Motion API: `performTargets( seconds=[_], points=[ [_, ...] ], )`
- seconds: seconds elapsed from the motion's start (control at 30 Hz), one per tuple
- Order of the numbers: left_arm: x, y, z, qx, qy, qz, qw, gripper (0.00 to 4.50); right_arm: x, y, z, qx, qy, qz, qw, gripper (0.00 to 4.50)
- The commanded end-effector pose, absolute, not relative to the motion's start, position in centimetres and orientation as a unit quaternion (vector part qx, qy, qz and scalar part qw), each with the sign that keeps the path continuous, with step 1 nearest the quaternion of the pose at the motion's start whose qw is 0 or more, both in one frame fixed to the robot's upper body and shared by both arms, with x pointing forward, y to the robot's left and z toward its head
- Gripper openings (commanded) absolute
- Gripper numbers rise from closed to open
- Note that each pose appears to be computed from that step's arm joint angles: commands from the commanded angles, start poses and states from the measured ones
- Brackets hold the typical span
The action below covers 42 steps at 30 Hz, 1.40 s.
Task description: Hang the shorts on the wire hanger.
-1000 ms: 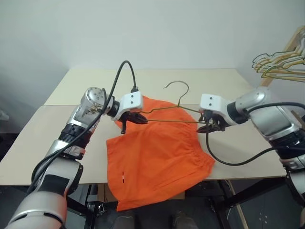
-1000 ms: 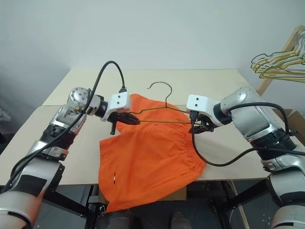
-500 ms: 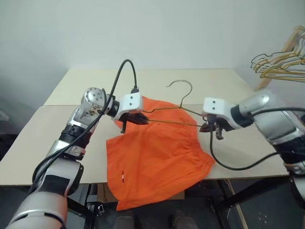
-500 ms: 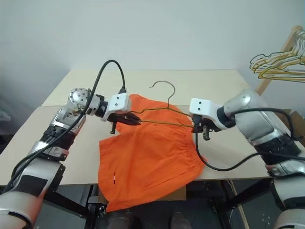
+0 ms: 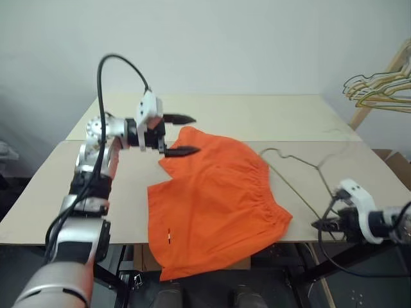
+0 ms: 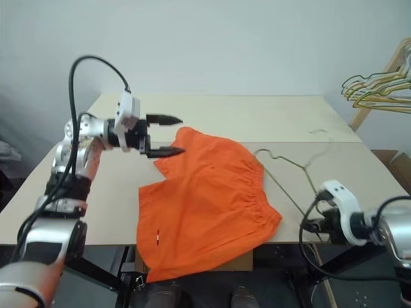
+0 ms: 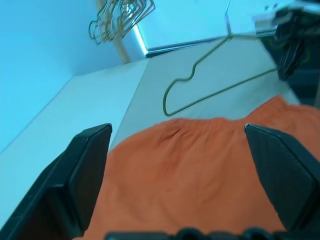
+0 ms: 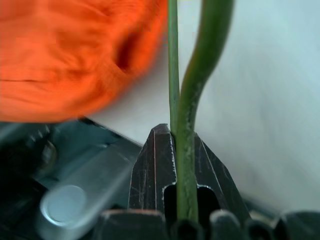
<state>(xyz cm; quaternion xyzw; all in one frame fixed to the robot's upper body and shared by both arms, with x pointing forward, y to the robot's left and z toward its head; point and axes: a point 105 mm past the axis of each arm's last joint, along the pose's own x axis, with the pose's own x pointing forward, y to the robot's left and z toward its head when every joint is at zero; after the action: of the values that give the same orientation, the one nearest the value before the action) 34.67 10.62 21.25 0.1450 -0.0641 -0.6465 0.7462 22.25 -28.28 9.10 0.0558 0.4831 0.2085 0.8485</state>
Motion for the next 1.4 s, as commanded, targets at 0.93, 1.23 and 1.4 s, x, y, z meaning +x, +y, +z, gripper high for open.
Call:
performTargets(
  seconds=[0.93, 1.23, 1.4],
  points=[
    [28.8, 10.7, 21.0, 0.151, -0.027, -0.715, 0.682, 4.47, 18.5, -25.0, 8.1, 0.216, 0.541, 0.381, 0.718, 0.0],
    [28.7, 11.0, 20.9, 0.158, -0.026, -0.707, 0.689, 4.47, 21.2, -24.6, 6.3, 0.238, 0.553, 0.35, 0.718, 0.0],
    [28.9, 11.2, 21.2, 0.165, -0.027, -0.703, 0.691, 4.47, 22.3, -23.4, 5.6, 0.245, 0.551, 0.373, 0.705, 0.0]
  ],
)
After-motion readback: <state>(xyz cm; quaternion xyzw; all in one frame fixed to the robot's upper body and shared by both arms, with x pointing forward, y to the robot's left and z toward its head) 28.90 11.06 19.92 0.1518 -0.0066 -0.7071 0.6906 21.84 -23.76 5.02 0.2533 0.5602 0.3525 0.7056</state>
